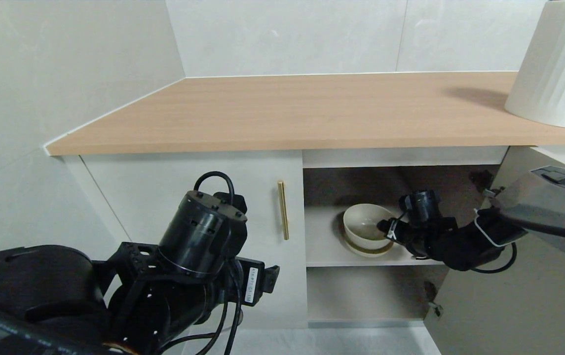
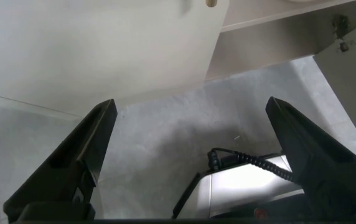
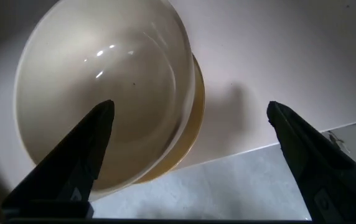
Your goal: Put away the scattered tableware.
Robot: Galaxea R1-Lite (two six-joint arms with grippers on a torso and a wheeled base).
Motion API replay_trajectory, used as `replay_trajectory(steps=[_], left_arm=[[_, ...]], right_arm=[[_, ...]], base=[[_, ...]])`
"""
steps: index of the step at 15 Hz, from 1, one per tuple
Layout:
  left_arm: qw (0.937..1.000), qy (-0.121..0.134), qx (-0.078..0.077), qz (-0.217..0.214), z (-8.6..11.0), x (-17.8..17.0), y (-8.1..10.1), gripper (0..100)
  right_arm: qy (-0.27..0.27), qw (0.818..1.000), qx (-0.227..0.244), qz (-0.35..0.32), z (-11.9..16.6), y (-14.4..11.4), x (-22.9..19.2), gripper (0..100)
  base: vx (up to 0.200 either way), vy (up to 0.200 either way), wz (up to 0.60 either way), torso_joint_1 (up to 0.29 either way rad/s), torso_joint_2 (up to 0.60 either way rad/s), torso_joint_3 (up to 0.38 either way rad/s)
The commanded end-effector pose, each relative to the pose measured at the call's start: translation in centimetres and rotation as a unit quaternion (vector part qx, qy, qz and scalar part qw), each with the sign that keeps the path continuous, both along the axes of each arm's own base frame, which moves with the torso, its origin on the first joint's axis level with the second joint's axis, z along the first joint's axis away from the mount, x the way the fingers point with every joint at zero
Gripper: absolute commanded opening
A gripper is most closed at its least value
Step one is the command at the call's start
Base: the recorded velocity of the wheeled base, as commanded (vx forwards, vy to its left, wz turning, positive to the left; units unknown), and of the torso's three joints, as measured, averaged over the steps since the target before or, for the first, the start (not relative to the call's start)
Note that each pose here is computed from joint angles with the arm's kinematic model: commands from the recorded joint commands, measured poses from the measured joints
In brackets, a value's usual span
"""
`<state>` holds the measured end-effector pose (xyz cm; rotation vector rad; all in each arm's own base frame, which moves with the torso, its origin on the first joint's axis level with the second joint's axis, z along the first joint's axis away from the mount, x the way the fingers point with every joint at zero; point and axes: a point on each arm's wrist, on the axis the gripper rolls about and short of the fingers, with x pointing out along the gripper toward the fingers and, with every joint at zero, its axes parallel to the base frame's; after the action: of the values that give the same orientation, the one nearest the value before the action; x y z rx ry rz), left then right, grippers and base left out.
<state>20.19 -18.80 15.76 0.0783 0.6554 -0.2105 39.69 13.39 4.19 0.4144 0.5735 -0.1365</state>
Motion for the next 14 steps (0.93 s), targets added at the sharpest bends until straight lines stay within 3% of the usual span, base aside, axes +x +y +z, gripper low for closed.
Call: replay_trajectory(steps=[1, 2, 3, 4, 5, 6, 8, 11, 14], left_arm=[[1.0000, -0.002, -0.003, 0.007, 0.1, 0.2, 0.2, 100], [0.9994, -0.013, -0.023, 0.024, 0.8, 0.7, 0.7, 100], [0.9965, -0.032, -0.054, 0.055, 1.7, 1.5, 1.6, 100], [0.9923, -0.046, -0.076, 0.086, 2.5, 2.2, 2.7, 100], [0.9877, -0.060, -0.087, 0.115, 3.3, 2.5, 4.4, 100], [0.9846, -0.069, -0.092, 0.132, 3.9, 2.0, 5.9, 100], [0.9826, -0.107, -0.098, 0.116, 5.8, -1.3, 8.1, 100], [0.9845, -0.115, -0.101, 0.084, 5.9, -3.9, 10.1, 100], [0.9860, -0.108, -0.096, 0.083, 5.5, -3.9, 10.0, 100]], right_arm=[[-0.009, 1.000, 0.005, 0.006, 1.4, 0.1, -0.8, 100], [-0.017, 1.000, 0.009, 0.018, 2.8, 0.4, -1.9, 100], [-0.024, 0.999, 0.013, 0.032, 5.1, 0.7, -3.5, 100], [-0.026, 0.998, 0.016, 0.048, 7.9, 0.8, -5.8, 100], [-0.031, 0.996, 0.025, 0.075, 11.2, 0.8, -8.4, 100], [-0.031, 0.994, 0.033, 0.098, 13.8, 0.5, -10.9, 100], [-0.024, 0.989, 0.043, 0.139, 17.7, -0.9, -15.5, 100], [0.010, 0.985, 0.021, 0.174, 18.2, -2.4, -19.5, 100], [0.044, 0.981, 0.009, 0.191, 16.4, -2.3, -20.4, 100]], base=[[0.000, 0.000, 0.00, 0.000, 0.00, 0.000], [0.000, 0.000, 0.00, 0.000, 0.00, 0.000], [0.000, 0.000, 0.00, 0.000, 0.00, 0.000], [0.000, 0.000, 0.00, 0.000, 0.00, 0.000], [0.000, 0.000, 0.00, 0.000, 0.00, 0.000], [0.000, 0.000, 0.00, 0.000, 0.00, 0.000], [0.000, 0.000, 0.00, 0.000, 0.00, 0.000], [0.000, 0.000, 0.00, 0.000, 0.00, 0.000], [0.000, 0.000, 0.00, 0.000, 0.00, 0.000]])
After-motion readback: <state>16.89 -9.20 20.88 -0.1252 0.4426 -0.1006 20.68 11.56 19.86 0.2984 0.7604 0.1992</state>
